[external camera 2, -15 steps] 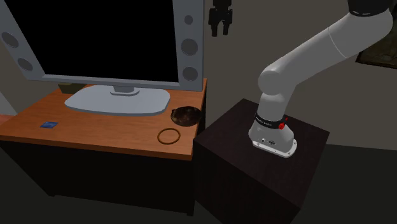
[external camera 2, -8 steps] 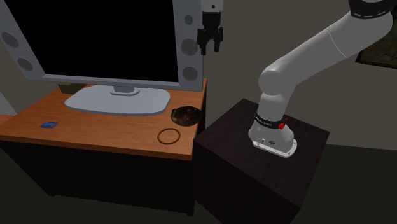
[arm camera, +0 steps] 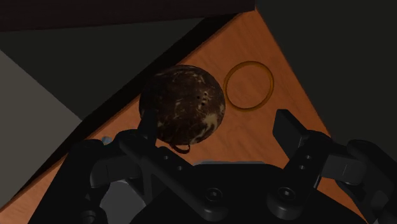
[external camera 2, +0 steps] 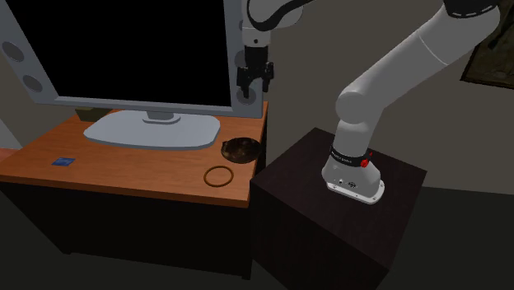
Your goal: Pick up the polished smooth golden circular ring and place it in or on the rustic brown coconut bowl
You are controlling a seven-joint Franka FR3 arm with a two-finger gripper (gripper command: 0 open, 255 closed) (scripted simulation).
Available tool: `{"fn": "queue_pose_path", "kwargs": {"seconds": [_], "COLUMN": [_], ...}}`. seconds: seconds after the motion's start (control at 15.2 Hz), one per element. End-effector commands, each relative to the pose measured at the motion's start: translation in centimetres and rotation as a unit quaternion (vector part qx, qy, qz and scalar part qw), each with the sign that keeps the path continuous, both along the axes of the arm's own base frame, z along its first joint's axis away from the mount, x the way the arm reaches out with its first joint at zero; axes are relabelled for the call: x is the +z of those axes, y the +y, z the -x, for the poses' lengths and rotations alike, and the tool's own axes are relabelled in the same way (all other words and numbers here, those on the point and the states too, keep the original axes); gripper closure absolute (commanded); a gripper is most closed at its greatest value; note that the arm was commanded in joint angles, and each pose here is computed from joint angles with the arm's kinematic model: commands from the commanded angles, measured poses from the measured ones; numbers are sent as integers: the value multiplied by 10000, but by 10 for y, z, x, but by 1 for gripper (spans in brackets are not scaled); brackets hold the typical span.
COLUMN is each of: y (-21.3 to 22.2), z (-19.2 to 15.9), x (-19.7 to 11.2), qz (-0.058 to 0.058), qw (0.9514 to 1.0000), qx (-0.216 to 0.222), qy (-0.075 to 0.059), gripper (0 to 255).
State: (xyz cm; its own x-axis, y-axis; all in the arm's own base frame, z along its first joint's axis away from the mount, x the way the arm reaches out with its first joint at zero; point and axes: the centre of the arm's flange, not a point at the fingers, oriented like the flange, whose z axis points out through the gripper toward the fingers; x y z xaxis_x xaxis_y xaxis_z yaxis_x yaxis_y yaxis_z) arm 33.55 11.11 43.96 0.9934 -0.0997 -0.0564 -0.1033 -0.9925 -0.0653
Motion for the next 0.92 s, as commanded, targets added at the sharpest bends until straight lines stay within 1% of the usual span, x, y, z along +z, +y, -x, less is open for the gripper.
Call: {"fn": "queue_pose_path", "kwargs": {"seconds": [0.0,0.4,0.86], "y": [16,63,115], "z": [-4,-21,-46], "x": [-22,-84,-157], "qz": [25,109,207], "qw": [9999,9989,9963], "qx": [-121,-449,-831], "qy": [-24,-59,-100], "gripper": [0,0,0]}}
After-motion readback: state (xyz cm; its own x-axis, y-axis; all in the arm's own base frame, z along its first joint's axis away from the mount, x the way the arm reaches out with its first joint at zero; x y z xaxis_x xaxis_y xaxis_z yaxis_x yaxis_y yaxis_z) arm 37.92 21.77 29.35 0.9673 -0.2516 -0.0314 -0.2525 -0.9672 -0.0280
